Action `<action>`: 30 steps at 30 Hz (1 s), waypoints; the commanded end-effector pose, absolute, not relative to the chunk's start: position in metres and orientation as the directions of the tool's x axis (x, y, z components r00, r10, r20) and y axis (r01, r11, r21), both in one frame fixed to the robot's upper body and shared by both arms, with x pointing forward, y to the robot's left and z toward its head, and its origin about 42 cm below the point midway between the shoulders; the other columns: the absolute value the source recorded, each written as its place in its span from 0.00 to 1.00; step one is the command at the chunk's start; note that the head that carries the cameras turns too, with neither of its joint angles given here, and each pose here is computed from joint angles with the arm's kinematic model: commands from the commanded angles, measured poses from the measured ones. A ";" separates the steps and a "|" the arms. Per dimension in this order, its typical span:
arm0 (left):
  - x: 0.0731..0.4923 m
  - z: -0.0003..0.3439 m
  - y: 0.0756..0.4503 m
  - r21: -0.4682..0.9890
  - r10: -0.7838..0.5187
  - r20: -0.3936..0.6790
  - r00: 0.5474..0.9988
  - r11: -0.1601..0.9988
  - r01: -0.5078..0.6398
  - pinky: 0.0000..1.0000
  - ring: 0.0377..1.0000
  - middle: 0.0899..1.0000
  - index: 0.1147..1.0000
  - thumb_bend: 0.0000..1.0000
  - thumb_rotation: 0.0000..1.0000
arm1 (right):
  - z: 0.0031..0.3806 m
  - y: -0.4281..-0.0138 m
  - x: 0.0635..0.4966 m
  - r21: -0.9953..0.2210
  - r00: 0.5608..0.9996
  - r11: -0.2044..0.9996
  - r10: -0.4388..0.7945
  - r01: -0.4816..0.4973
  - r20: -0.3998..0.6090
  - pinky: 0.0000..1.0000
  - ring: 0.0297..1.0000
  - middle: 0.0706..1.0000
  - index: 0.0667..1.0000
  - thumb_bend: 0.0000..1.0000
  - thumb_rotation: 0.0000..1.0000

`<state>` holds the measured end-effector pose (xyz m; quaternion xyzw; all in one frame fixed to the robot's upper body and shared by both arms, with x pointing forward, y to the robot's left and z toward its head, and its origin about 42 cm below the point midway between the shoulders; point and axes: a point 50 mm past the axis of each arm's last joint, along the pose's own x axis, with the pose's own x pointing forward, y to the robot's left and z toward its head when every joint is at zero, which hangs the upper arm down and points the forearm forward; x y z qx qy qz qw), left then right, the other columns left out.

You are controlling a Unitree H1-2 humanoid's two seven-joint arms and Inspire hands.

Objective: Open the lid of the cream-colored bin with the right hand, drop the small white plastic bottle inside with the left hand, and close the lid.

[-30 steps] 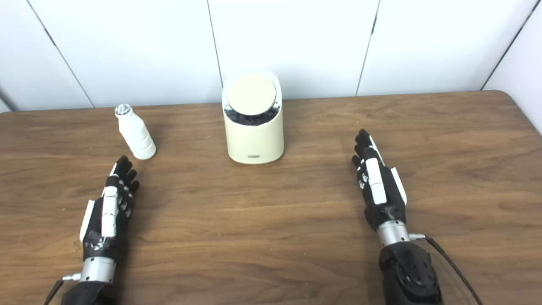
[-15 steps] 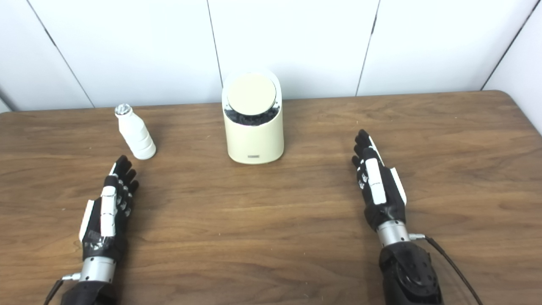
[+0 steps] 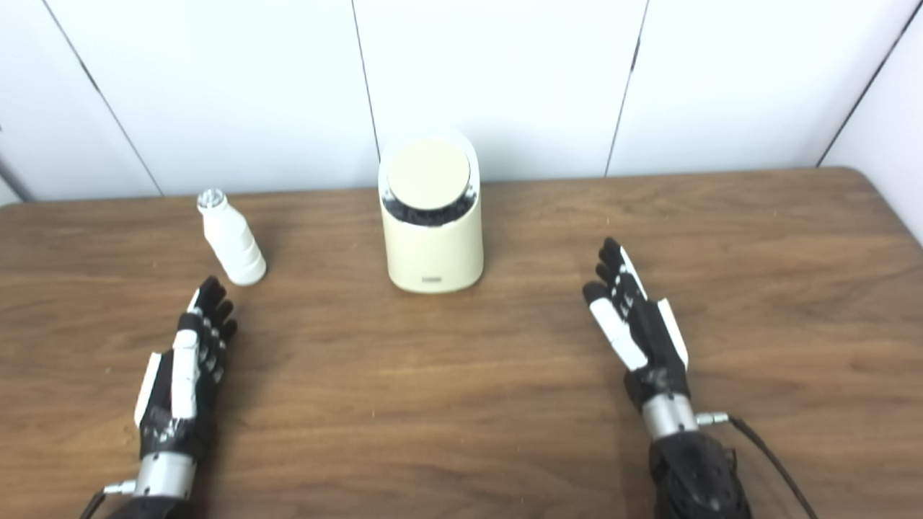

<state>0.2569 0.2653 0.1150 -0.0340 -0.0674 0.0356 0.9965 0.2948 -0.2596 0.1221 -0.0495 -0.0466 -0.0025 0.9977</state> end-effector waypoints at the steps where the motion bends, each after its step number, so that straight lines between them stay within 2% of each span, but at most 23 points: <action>1: 0.256 0.114 0.269 -0.059 0.068 0.160 0.985 0.997 -0.059 1.00 1.00 1.00 1.00 0.53 0.96 | 0.135 -0.250 0.305 -0.149 0.986 0.989 0.010 0.016 0.169 0.88 0.94 0.95 0.95 0.65 0.62; 4: 0.255 0.111 0.268 -0.061 0.070 0.159 0.985 0.996 -0.061 1.00 1.00 1.00 1.00 0.53 0.95 | 0.142 -0.245 0.313 -0.206 0.981 0.978 0.001 0.040 0.194 0.87 0.92 0.93 0.94 0.67 0.65; 9: 0.254 0.107 0.265 -0.052 0.073 0.158 0.985 0.997 -0.066 1.00 1.00 1.00 1.00 0.50 0.96 | 0.157 -0.240 0.329 -0.241 0.972 0.969 0.007 0.051 0.236 0.91 0.94 0.95 0.96 0.66 0.65; 16: 0.256 0.105 0.264 -0.033 0.068 0.172 0.983 0.997 -0.064 1.00 1.00 1.00 1.00 0.48 0.97 | 0.191 -0.234 0.362 -0.316 0.954 0.946 0.029 0.070 0.297 0.88 0.92 0.94 0.96 0.71 0.66; 23: 0.257 0.102 0.261 -0.033 0.066 0.184 0.981 0.998 -0.061 1.00 1.00 1.00 1.00 0.46 0.98 | 0.222 -0.221 0.384 -0.380 0.941 0.923 0.076 0.058 0.329 0.88 0.91 0.93 0.96 0.73 0.55; 30: 0.258 0.101 0.257 -0.027 0.064 0.186 0.980 0.998 -0.060 1.00 1.00 1.00 1.00 0.48 0.98 | 0.251 -0.206 0.406 -0.461 0.932 0.886 0.130 0.043 0.337 0.89 0.94 0.95 0.97 0.76 0.52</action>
